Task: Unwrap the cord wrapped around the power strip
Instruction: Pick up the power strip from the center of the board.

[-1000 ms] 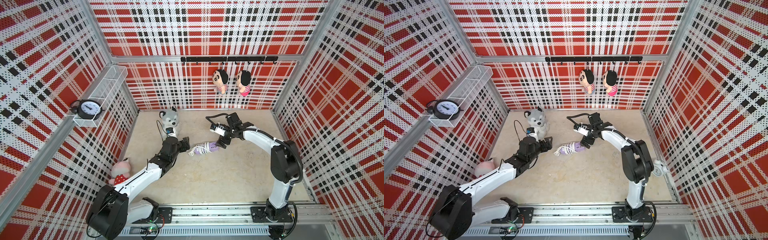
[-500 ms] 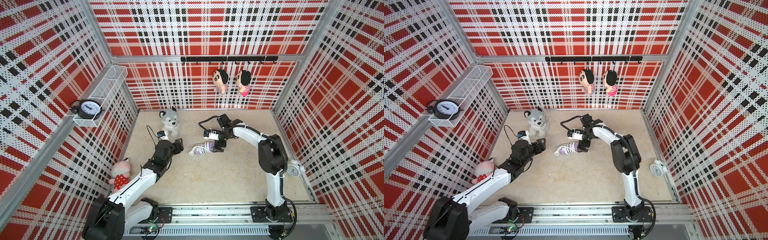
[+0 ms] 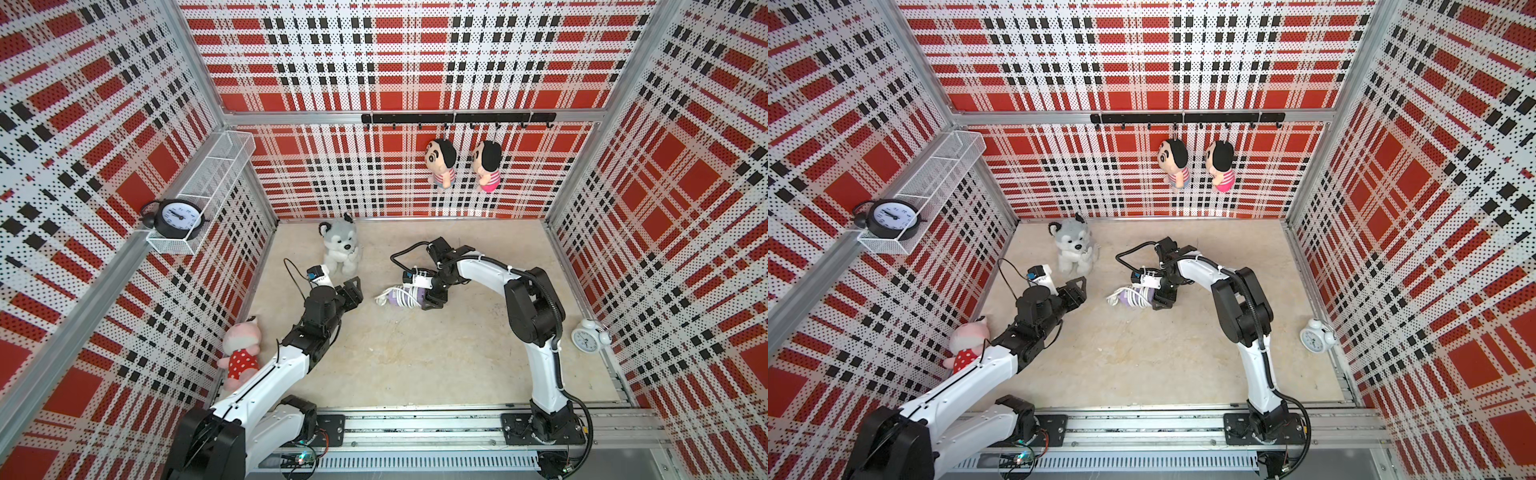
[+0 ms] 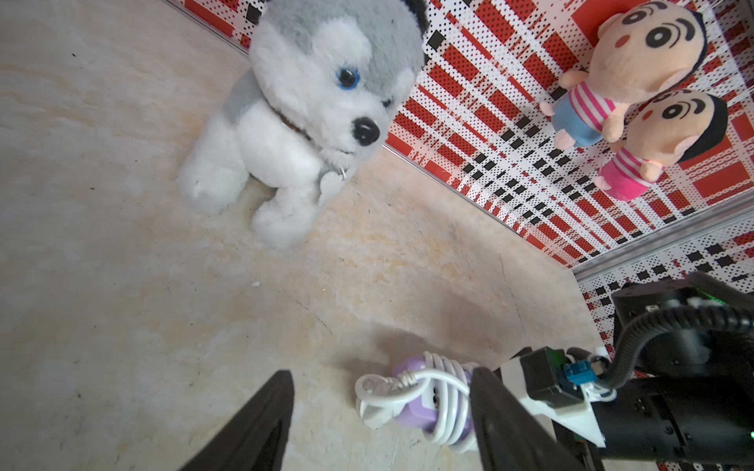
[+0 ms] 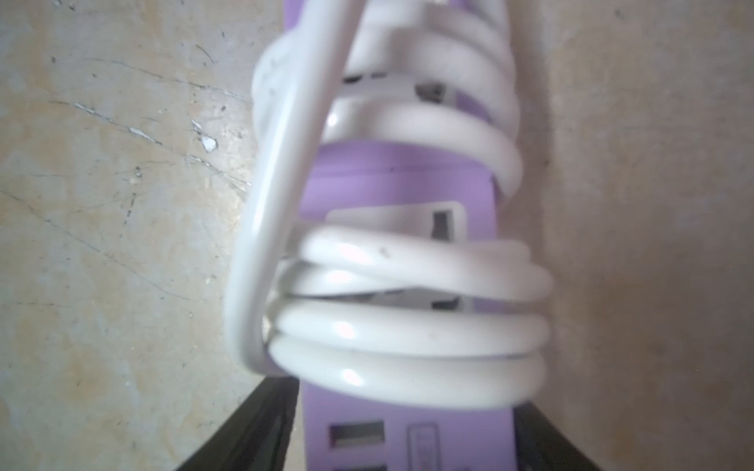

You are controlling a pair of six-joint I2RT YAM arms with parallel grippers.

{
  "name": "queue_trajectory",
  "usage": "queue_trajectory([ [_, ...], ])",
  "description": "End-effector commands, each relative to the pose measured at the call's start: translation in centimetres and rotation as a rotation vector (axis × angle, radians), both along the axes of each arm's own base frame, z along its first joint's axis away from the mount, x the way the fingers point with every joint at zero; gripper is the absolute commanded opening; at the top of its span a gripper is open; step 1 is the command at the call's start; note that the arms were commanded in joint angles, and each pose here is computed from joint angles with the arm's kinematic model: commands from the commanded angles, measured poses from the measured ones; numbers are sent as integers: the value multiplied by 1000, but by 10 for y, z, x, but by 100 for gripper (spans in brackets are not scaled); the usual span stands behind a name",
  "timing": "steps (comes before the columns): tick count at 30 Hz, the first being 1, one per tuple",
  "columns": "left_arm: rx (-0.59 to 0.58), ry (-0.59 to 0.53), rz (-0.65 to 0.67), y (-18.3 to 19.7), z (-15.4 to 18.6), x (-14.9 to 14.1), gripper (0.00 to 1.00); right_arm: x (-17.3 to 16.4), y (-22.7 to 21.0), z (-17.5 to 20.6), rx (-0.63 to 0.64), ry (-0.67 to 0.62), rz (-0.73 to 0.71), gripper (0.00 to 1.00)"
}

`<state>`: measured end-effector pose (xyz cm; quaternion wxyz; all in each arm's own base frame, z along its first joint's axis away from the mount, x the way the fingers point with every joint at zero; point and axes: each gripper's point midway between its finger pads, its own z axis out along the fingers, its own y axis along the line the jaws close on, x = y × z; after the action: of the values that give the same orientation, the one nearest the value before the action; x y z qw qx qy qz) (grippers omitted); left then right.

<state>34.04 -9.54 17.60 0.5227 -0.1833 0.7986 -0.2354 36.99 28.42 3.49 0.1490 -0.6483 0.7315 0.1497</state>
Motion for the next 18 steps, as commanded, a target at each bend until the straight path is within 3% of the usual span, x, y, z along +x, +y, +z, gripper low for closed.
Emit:
queue_trajectory([
  [1,-31,-24,5,1,4,1,71,-7,7,14,42,-31,7,63],
  [12,-72,-17,4,-2,0,3,70,-5,5,20,83,-121,-84,38],
  [14,-82,-10,8,-2,-3,2,70,-2,5,24,94,-149,-110,38],
  [18,-118,4,10,-3,-10,0,67,2,8,41,181,-246,-131,13],
])
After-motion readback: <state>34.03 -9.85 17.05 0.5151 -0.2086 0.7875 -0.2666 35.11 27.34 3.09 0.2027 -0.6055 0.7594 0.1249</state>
